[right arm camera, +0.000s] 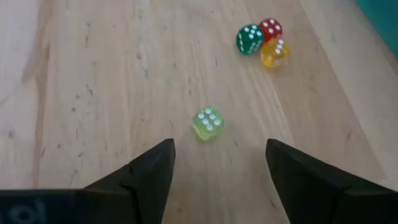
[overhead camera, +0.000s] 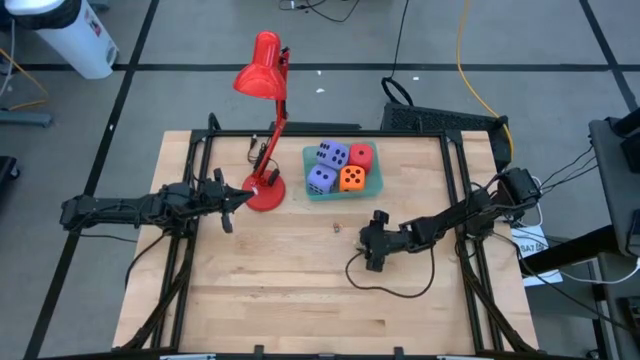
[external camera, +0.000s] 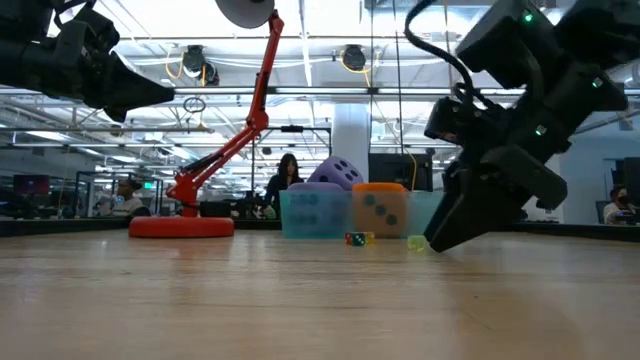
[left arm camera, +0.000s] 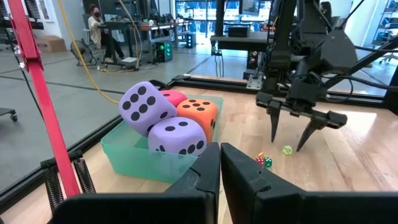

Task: Pick & Place Dice
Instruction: Put the light green small die into the green bin

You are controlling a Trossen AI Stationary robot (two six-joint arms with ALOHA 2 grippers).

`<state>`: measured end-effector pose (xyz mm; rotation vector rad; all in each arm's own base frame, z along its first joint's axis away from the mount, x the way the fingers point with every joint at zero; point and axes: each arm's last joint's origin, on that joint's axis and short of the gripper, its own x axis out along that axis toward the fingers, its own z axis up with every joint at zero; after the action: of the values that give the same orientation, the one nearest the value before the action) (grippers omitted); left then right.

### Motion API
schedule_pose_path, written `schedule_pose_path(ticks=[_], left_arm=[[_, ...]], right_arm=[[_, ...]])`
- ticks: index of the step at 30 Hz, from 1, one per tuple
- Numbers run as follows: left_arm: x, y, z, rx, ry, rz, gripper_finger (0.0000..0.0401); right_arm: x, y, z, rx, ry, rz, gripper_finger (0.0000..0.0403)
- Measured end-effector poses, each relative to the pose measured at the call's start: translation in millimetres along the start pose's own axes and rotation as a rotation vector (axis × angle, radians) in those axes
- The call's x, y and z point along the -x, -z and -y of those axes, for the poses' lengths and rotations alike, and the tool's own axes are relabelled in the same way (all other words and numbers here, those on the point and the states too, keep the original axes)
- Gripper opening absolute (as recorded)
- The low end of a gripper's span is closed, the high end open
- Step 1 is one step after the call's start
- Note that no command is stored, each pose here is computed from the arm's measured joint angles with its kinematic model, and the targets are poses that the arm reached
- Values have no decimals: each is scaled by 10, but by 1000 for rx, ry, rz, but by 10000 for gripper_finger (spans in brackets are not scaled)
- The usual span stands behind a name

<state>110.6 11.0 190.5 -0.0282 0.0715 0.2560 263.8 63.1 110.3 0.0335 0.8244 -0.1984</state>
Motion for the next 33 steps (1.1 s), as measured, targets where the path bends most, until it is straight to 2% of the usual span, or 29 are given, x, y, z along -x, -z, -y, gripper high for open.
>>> schedule_pose_path(ticks=[6,14,24,33], left_arm=[[0,0,0,0,0,0,26],[0,1,0,-1,-1,0,26],[0,2,0,-6,-1,-1,26],[0,10,-1,-7,-2,-9,26]], right_arm=[[7,178,52,40,-87,184,241],[23,364,185,-40,-115,267,229],[-186,335,127,-32,-102,269,228],[-200,366,131,-17,-95,243,222]])
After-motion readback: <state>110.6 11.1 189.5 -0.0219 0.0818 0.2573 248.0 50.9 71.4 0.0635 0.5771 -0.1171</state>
